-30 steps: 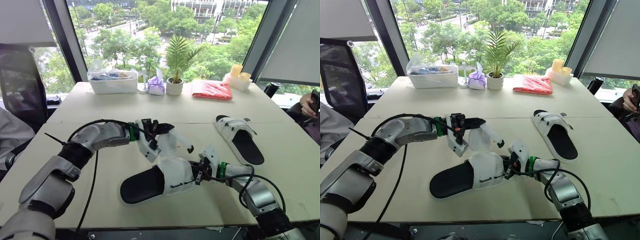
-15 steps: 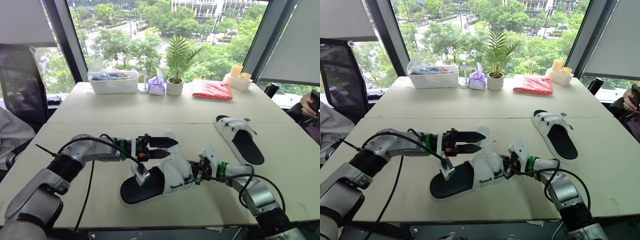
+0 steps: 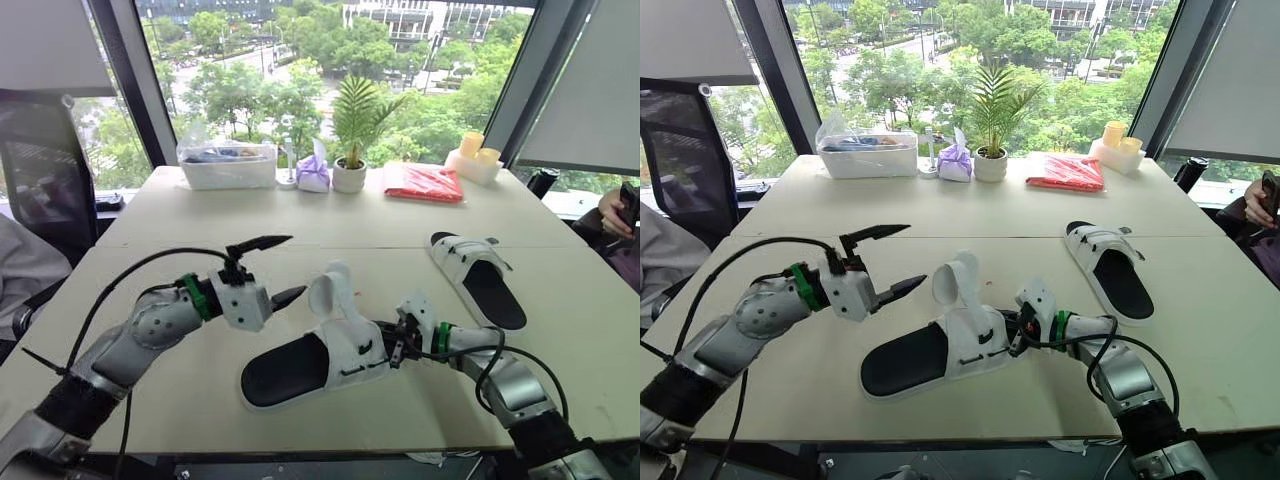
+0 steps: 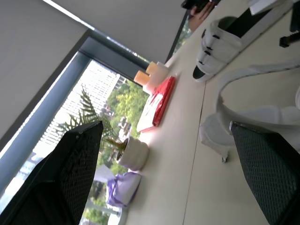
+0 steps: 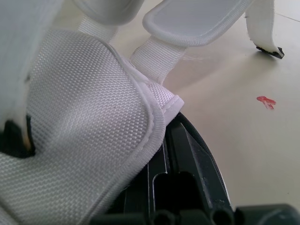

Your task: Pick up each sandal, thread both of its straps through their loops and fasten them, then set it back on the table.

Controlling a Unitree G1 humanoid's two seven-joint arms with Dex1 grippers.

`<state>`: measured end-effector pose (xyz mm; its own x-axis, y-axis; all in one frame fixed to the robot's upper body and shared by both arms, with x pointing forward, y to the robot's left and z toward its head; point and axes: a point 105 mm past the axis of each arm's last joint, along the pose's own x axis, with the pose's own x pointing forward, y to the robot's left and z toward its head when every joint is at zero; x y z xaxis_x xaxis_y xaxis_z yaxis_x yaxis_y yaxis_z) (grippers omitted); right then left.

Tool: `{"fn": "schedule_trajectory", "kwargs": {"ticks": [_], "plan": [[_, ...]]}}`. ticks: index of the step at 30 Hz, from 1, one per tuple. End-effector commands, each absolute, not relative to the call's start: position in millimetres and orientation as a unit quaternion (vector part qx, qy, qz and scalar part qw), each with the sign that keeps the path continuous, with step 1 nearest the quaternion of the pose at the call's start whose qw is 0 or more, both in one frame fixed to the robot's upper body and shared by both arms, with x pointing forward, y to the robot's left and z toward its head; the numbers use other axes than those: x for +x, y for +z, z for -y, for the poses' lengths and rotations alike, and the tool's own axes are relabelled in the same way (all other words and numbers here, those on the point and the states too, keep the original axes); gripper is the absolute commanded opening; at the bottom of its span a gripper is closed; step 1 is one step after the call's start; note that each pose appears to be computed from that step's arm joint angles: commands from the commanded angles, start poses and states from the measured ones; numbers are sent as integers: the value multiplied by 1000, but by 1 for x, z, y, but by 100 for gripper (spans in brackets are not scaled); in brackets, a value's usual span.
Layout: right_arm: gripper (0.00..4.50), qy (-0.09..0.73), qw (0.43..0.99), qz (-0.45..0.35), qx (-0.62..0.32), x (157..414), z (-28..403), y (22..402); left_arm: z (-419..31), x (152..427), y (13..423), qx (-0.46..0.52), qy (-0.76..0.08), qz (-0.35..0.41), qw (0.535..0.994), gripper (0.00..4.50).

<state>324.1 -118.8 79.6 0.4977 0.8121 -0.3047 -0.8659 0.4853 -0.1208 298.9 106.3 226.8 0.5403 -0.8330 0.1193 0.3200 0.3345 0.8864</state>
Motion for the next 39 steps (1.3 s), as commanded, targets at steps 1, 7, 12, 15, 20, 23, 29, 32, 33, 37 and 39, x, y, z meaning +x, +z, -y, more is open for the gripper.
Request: {"fn": "schedule_trajectory", "kwargs": {"ticks": [1,7,12,15,20,23,29,32,33,37,39], "plan": [[0,479,848,-185,-134,319,127,38,-117,304,236,348,-379,217,830,447],[0,482,846,-186,-131,320,128,38,-100,272,236,-66,-531,-25,845,447],[0,483,846,-186,-131,322,127,40,-92,247,222,-146,-559,-138,805,447],[0,485,844,-187,-133,322,127,40,-89,240,193,-146,-554,-196,796,447],[0,485,843,-188,-135,324,127,40,-74,246,177,-159,-551,-202,794,447],[0,484,843,-189,-139,324,127,39,-57,257,170,-158,-553,-194,794,447],[0,484,842,-190,-142,322,127,40,-33,277,166,-146,-546,-186,804,447],[0,482,844,-189,-140,321,126,39,-13,291,168,-139,-536,-174,814,398],[0,481,845,-189,-139,321,126,39,-10,292,168,-134,-534,-171,817,362],[0,480,846,-189,-137,319,125,37,-2,294,170,-158,-531,-173,814,170],[0,480,846,-189,-136,318,124,36,1,294,170,-169,-528,-176,813,56]]}}
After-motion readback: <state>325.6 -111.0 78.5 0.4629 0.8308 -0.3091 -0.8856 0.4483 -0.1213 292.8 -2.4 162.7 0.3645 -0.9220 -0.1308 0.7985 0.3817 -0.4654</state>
